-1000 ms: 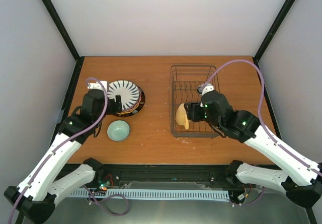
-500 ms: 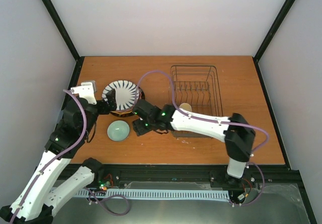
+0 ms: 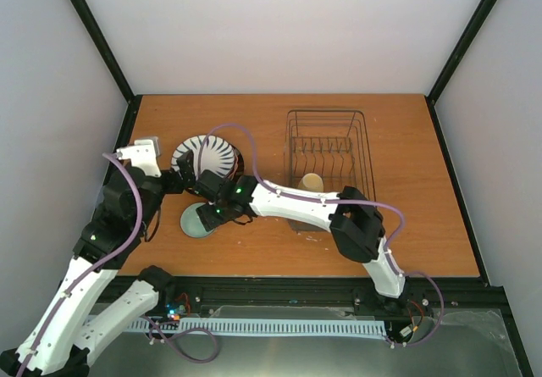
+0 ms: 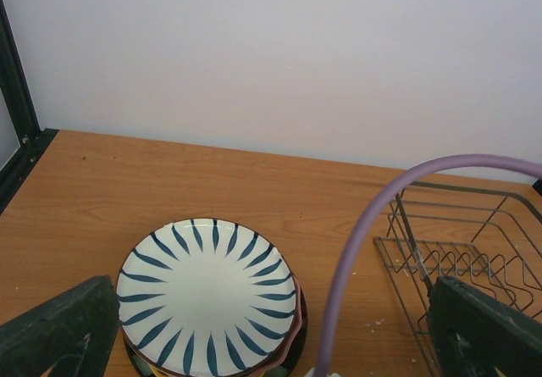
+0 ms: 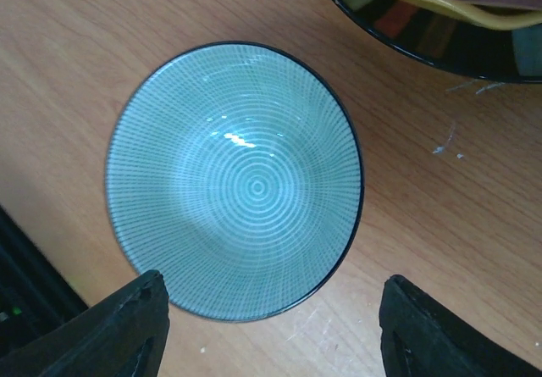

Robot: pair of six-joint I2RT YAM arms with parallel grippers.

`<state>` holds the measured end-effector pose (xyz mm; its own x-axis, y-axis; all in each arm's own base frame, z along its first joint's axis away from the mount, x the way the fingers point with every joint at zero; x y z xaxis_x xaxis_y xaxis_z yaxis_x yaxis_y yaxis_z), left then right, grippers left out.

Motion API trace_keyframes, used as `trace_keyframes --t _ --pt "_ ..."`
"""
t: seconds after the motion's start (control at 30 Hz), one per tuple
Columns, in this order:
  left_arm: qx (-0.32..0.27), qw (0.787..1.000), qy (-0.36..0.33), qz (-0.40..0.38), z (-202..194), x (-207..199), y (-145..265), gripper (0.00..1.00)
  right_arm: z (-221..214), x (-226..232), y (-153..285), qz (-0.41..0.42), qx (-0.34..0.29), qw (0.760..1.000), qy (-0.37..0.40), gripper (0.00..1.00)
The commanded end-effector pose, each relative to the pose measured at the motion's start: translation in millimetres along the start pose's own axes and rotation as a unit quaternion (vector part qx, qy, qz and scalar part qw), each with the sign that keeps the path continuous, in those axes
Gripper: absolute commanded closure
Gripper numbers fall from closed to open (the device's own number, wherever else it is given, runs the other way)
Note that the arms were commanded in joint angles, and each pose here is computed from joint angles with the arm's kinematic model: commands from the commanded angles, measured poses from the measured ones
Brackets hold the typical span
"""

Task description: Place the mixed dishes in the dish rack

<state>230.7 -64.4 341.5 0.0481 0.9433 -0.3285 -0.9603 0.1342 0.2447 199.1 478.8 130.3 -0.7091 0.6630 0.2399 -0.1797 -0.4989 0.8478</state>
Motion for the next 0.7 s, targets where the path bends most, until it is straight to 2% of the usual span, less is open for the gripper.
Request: trace_keyframes --t 0.0,0.23,0.37,0.47,0.63,0.67 --pt "-0.017 1.000 0.002 -0.006 10 -1 8 0.00 -10 -9 -17 -0.042 0.032 0.999 0.003 0.33" --pt "-0.024 1.000 -0.003 0.002 12 3 14 0.00 -18 -16 -41 -0.064 0.053 0.997 0.006 0.36" --pt "-0.022 1.000 -0.005 0.002 12 3 14 0.00 -19 -14 -50 -0.059 0.058 0.997 0.006 0.42" --pt "-0.020 1.000 -0.008 0.000 10 3 14 0.00 -18 -13 -53 -0.054 0.058 0.997 0.006 0.57" --pt "-0.017 1.000 -0.011 0.000 9 3 13 0.00 -19 -11 -59 -0.041 0.066 0.997 0.011 0.94" --pt "-0.017 1.000 -0.011 -0.001 9 3 13 0.00 -20 -10 -61 -0.040 0.068 0.997 0.012 0.97"
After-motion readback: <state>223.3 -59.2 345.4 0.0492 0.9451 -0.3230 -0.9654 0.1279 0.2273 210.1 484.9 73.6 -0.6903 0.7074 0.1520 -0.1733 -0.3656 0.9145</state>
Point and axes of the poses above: each gripper's point midway between its finger pads, its own y axis back along the fingers, its own x axis along the line the jaws close on, z = x × y, the point moved 2 cm from there along y, back along the fingers, and after that the axes turned 7 degrees about y, right-handed, at the moved point
